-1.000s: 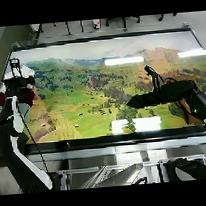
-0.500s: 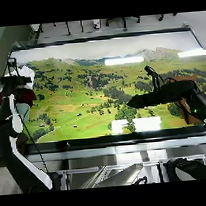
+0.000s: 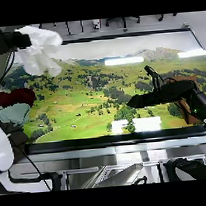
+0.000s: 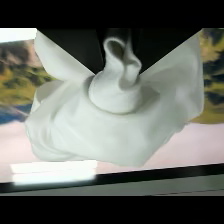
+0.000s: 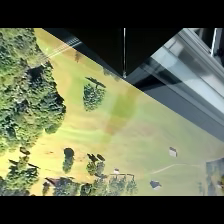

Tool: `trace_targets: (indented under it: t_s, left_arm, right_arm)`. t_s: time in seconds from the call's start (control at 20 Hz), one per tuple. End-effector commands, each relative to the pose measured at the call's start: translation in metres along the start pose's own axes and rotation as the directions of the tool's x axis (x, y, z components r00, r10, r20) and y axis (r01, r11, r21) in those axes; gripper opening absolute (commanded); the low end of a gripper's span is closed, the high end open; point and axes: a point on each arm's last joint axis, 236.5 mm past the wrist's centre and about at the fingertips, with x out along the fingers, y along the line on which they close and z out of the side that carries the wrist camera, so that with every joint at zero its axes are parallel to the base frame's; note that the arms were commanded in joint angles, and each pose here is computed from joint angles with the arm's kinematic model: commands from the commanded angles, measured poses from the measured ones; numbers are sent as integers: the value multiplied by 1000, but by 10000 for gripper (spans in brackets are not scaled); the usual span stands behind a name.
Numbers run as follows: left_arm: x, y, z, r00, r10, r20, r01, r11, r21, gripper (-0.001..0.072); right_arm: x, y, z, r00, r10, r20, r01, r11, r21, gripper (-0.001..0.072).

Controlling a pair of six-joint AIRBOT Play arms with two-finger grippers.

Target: Fold the shirts.

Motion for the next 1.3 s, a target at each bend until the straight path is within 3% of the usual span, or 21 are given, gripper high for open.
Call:
trace_targets:
  t_s: [0.0,0.15,0.35,0.45,0.5,0.65,0.7,0.75,0.8,1.0,1.1,1.25]
  left_arm:
    - [-56,-128,-57,927,-286,-244,303,952,33,19]
    - [-56,-203,-149,798,-363,-482,393,918,-40,19]
    - [-49,-281,-269,633,-366,-682,470,882,-37,33]
    - [-43,-299,-303,594,-353,-723,478,878,-36,501]
    - [-42,-299,-312,572,-340,-746,473,880,-40,538]
    - [-51,-266,-314,528,-301,-794,427,903,-58,538]
    - [-59,-249,-310,517,-291,-805,403,912,-71,538]
    - [-68,-231,-306,505,-283,-815,378,922,-85,538]
    - [-80,-215,-307,497,-279,-822,354,930,-102,538]
    - [-118,-181,-366,493,-317,-810,268,941,-205,539]
    - [-136,-199,-411,463,-428,-776,248,903,-350,539]
    - [-132,-218,-449,529,-515,-674,204,848,-489,539]
  right_arm:
    - [0,4,1,1000,19,3,-19,1000,10,21]
    - [0,8,-7,999,36,-28,-35,999,13,21]
    - [0,9,-6,999,39,-27,-39,999,15,22]
    - [0,10,-7,999,40,-30,-39,999,14,21]
    - [0,11,-11,998,45,-48,-45,999,15,21]
    - [-4,13,-26,992,64,-113,-56,996,73,32]
    - [-7,10,-29,990,62,-126,-53,996,78,195]
    - [-9,3,-31,990,44,-136,-34,996,79,463]
    - [-11,-8,-36,988,5,-157,5,998,67,541]
    - [1,-64,-76,957,-148,-248,177,979,97,536]
    - [14,-86,-84,958,-179,-223,213,967,139,536]
    - [35,-96,-65,976,-150,-156,182,958,221,537]
